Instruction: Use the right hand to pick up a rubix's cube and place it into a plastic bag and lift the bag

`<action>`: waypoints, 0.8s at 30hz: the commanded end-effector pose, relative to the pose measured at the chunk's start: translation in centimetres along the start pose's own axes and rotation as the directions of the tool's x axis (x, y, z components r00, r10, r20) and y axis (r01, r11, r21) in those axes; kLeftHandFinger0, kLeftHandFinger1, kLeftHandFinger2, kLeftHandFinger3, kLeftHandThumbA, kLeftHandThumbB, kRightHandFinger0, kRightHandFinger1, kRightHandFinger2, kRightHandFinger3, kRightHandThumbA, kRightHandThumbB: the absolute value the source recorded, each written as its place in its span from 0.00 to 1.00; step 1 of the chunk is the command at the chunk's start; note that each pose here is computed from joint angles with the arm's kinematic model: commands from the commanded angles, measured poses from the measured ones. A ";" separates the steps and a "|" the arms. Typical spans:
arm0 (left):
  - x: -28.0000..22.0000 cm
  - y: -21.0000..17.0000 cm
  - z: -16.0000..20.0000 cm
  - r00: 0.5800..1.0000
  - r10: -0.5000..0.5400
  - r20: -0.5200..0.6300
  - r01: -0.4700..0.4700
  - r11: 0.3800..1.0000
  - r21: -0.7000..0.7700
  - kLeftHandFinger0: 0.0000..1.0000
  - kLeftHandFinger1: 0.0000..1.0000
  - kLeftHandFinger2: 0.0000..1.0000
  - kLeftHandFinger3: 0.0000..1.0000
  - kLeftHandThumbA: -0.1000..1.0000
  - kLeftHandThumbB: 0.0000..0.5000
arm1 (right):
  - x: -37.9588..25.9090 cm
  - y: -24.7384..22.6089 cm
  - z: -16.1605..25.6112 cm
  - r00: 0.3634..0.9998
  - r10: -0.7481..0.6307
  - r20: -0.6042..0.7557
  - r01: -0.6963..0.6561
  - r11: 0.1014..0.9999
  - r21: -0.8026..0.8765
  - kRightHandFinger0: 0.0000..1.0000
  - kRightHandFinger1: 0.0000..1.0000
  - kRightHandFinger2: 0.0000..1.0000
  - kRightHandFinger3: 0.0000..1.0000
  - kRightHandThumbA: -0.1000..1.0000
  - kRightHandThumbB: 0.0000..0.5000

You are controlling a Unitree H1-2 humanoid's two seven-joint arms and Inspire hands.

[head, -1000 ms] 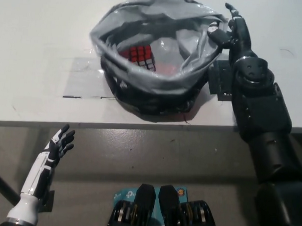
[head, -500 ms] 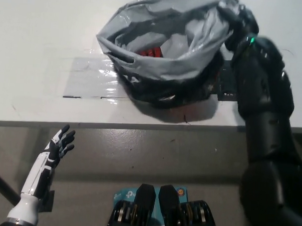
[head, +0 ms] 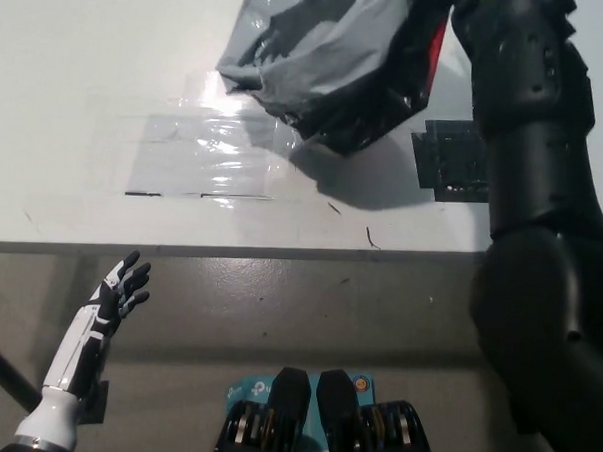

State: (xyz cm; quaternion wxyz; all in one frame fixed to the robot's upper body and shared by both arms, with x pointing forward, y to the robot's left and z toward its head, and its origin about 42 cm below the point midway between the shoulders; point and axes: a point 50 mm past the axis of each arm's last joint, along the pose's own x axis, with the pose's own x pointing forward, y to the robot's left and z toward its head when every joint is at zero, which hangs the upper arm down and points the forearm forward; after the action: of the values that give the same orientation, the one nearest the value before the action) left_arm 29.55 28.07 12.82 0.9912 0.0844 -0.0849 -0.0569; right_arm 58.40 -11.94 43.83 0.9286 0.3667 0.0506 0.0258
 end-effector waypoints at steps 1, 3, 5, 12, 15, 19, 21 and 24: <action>1.0 0.4 1.6 0.997 -0.011 0.071 0.009 1.000 0.026 0.98 1.00 1.00 1.00 1.00 0.30 | -11.0 24.4 17.0 0.864 0.449 0.227 -0.490 0.854 0.177 0.00 0.05 0.66 1.00 0.00 0.03; 1.1 0.3 1.6 0.997 -0.011 0.071 0.009 1.000 0.029 0.99 1.00 1.00 1.00 1.00 0.30 | -11.3 24.8 17.4 0.860 0.453 0.235 -0.496 0.850 0.178 0.00 0.05 0.67 1.00 0.00 0.04; 1.1 0.3 1.7 0.997 -0.012 0.071 0.010 0.999 0.032 0.99 1.00 1.00 1.00 1.00 0.31 | -12.3 25.7 18.4 0.854 0.459 0.244 -0.505 0.844 0.182 0.00 0.04 0.67 1.00 0.00 0.04; 1.3 0.4 1.8 0.997 -0.014 0.070 0.012 0.999 0.038 0.99 1.00 1.00 1.00 1.00 0.34 | -13.9 26.9 20.3 0.829 0.480 0.286 -0.534 0.832 0.150 0.00 0.02 0.68 1.00 0.00 0.06; 1.3 0.3 1.8 0.997 -0.017 0.069 0.014 0.999 0.035 0.98 1.00 1.00 1.00 1.00 0.35 | -14.4 27.2 20.9 0.827 0.481 0.292 -0.535 0.833 0.143 0.00 0.04 0.68 1.00 0.00 0.00; 1.2 0.3 1.9 0.998 -0.016 0.067 0.014 0.999 0.032 0.98 1.00 1.00 1.00 1.00 0.32 | -14.5 27.1 20.9 0.819 0.483 0.310 -0.538 0.834 0.121 0.00 0.02 0.64 1.00 0.00 0.00; 1.2 0.3 1.9 0.998 -0.016 0.067 0.013 0.999 0.034 0.98 1.00 1.00 1.00 1.00 0.32 | -14.3 26.9 20.7 0.813 0.487 0.319 -0.544 0.830 0.120 0.00 0.03 0.64 1.00 0.00 0.00; 1.3 0.3 1.9 0.998 -0.015 0.068 0.012 0.999 0.039 0.98 1.00 1.00 1.00 0.99 0.32 | -13.3 25.9 19.9 0.818 0.482 0.313 -0.546 0.823 0.159 0.00 0.05 0.70 1.00 0.00 0.02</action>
State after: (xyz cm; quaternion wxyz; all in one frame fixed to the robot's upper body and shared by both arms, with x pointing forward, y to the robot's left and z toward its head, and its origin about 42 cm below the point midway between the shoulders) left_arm 29.59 28.08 12.69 0.9919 0.0836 -0.0767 -0.0563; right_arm 57.79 -8.91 52.53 0.9038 0.4196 0.0427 0.0723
